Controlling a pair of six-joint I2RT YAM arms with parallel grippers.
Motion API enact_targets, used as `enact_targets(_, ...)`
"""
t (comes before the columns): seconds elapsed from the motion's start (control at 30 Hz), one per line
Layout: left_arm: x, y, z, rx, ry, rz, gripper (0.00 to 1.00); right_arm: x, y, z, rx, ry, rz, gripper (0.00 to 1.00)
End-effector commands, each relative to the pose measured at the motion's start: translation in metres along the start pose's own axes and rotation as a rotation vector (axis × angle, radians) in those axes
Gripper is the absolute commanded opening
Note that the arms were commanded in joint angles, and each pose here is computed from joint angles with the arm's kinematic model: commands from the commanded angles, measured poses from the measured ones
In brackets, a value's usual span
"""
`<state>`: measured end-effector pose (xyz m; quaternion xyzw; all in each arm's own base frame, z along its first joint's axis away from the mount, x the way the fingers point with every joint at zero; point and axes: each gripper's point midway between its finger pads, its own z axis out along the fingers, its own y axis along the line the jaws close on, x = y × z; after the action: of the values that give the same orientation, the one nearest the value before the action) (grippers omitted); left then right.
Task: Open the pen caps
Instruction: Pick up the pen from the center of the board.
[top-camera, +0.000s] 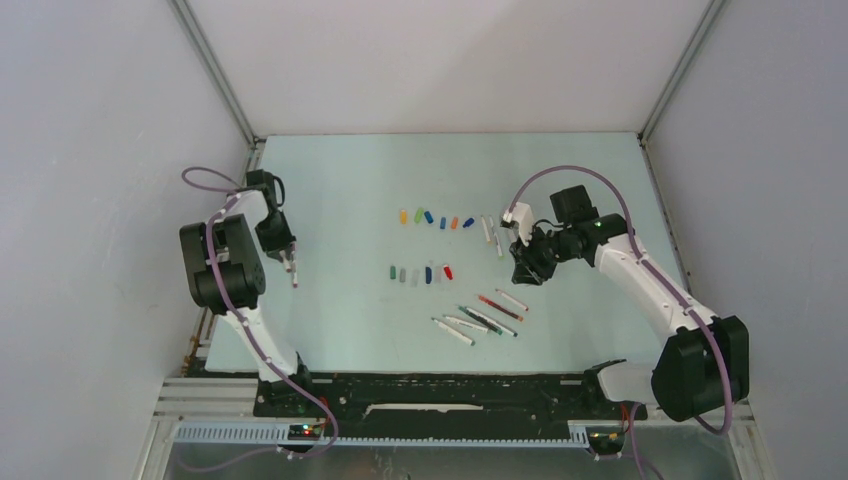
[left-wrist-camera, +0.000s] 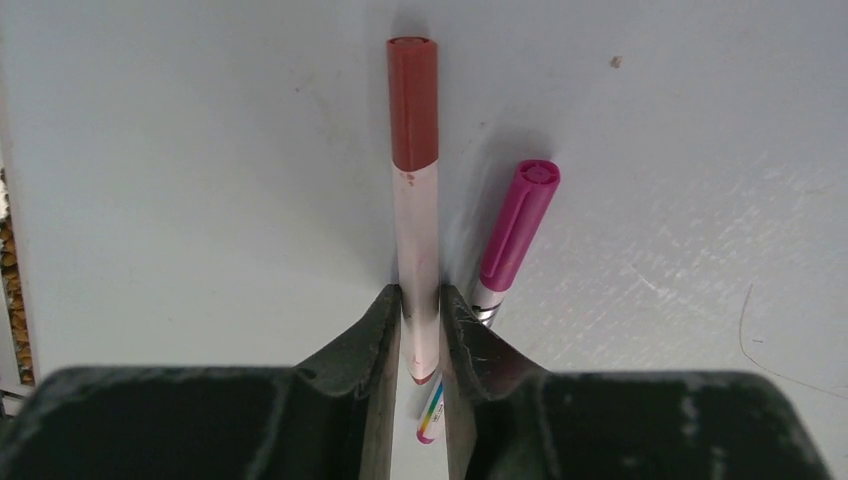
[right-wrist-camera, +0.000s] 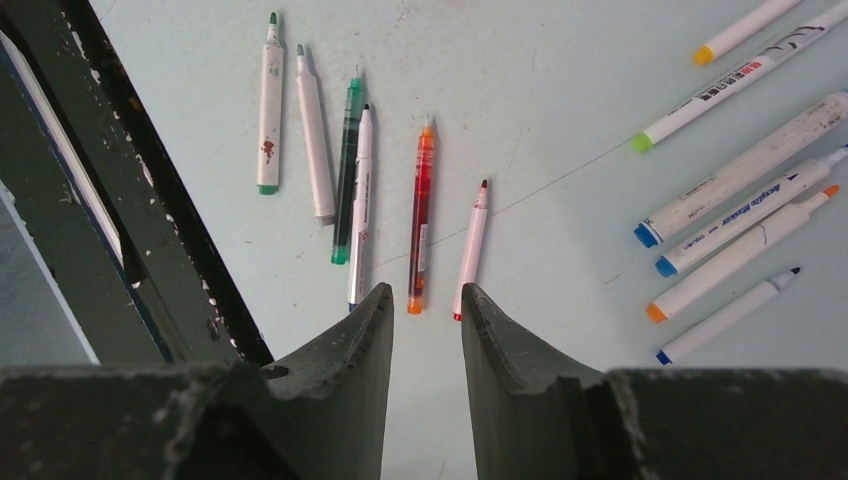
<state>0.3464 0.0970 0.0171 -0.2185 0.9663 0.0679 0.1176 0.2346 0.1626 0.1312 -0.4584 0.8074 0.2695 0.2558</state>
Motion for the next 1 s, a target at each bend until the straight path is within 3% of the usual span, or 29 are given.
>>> enact_targets(0.0,0.01,-0.008,0.005,0.018,0.034,-0.013,0.24,-0.017,0.001,-0.012,0.011,-0.051,-0.045,0.34)
enact_targets(0.13,0.008,-0.009,0.005,0.023,0.031,-0.01,0.21,-0.017,0.001,-0.012,0.01,-0.051,-0.046,0.34)
enact_targets(0.27,0.003,-0.006,-0.004,0.018,-0.011,-0.015,0.01,-0.018,0.001,-0.012,0.01,-0.054,-0.046,0.34)
enact_targets(0.67,-0.014,0.0,-0.064,0.055,-0.232,-0.074,0.0,-0.019,0.005,-0.012,-0.011,-0.063,-0.048,0.34)
enact_targets(0.8,-0.006,-0.014,-0.084,0.17,-0.274,-0.069,0.0,-0.02,0.008,-0.012,-0.025,-0.069,-0.048,0.34)
enact_targets(0.97,0.008,-0.056,-0.122,0.438,-0.362,-0.045,0.0,-0.024,0.015,-0.014,-0.052,-0.092,-0.062,0.34)
